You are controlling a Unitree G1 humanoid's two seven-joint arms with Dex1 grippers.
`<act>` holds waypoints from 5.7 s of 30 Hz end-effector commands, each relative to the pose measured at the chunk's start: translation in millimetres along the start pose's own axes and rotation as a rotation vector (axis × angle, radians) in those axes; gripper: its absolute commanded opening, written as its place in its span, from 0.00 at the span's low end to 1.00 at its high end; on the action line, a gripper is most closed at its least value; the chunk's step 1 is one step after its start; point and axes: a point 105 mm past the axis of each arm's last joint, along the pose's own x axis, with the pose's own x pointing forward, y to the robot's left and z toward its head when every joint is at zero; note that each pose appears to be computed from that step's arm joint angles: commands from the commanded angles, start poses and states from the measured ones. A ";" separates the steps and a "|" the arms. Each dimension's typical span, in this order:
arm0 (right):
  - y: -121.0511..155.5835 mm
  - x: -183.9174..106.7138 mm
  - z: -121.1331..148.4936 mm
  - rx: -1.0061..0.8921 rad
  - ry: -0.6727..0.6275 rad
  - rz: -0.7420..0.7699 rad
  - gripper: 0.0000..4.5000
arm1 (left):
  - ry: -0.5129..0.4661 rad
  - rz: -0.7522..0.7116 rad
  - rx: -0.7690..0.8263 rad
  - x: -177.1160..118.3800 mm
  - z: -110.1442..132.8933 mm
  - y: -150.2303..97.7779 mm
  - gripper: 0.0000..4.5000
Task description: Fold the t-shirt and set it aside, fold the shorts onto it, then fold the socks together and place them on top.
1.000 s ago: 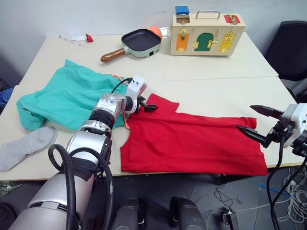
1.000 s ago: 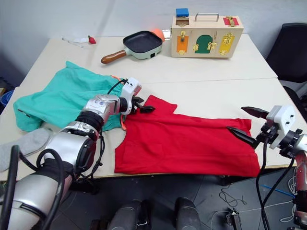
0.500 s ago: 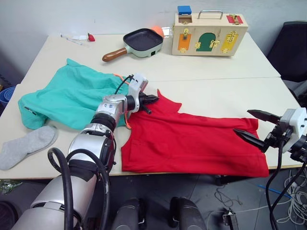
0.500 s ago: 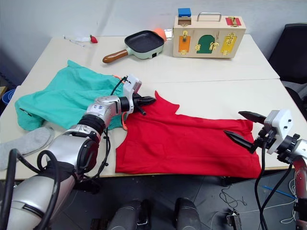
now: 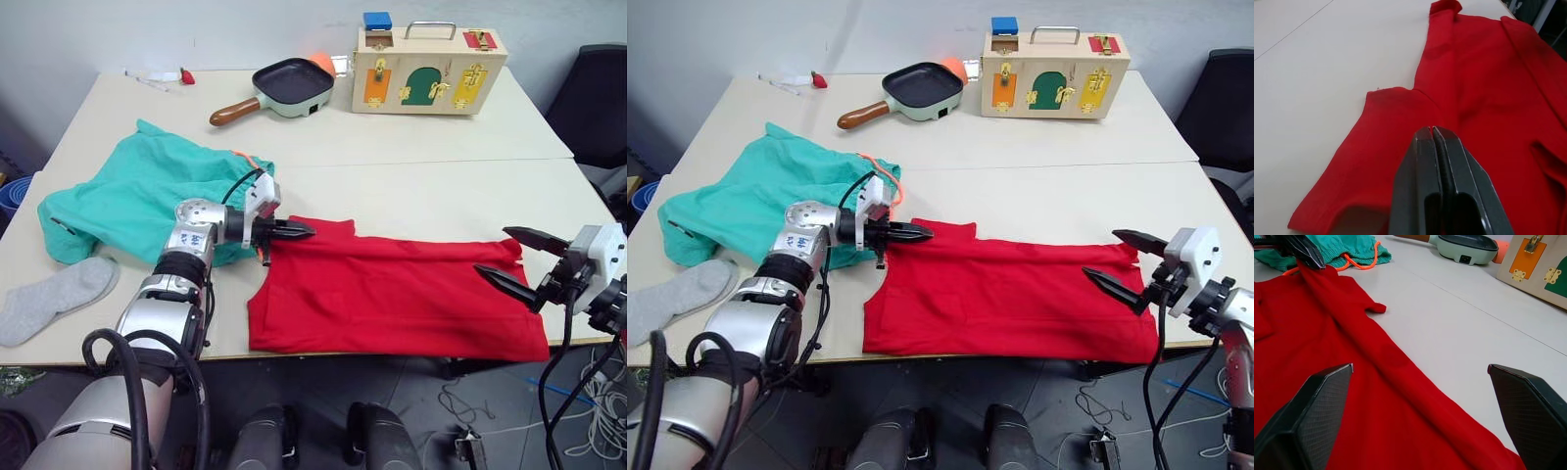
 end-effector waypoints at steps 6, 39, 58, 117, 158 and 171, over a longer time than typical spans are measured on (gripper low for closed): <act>-3.1 -2.6 3.5 -0.014 -0.011 -0.021 1.00 | 0.072 -0.081 0.212 -17.9 -2.3 -16.7 0.00; -0.4 8.4 10.7 0.009 -0.065 -0.016 1.00 | 0.374 0.381 -0.411 -10.2 -25.8 40.2 0.86; 30.2 24.1 39.9 0.014 -0.160 0.084 1.00 | 0.010 0.077 -0.152 -0.6 34.2 20.6 0.00; -61.8 -21.7 -10.4 0.077 0.227 0.033 1.00 | -0.104 -0.246 -0.077 -64.4 31.4 -103.1 0.75; -103.5 48.4 -17.1 0.158 0.473 -0.048 0.01 | -0.258 -0.033 -0.064 -56.6 36.5 -101.9 1.00; -93.3 34.9 -11.5 0.194 0.434 0.073 0.01 | -0.257 -0.034 -0.059 -55.4 34.7 -101.5 1.00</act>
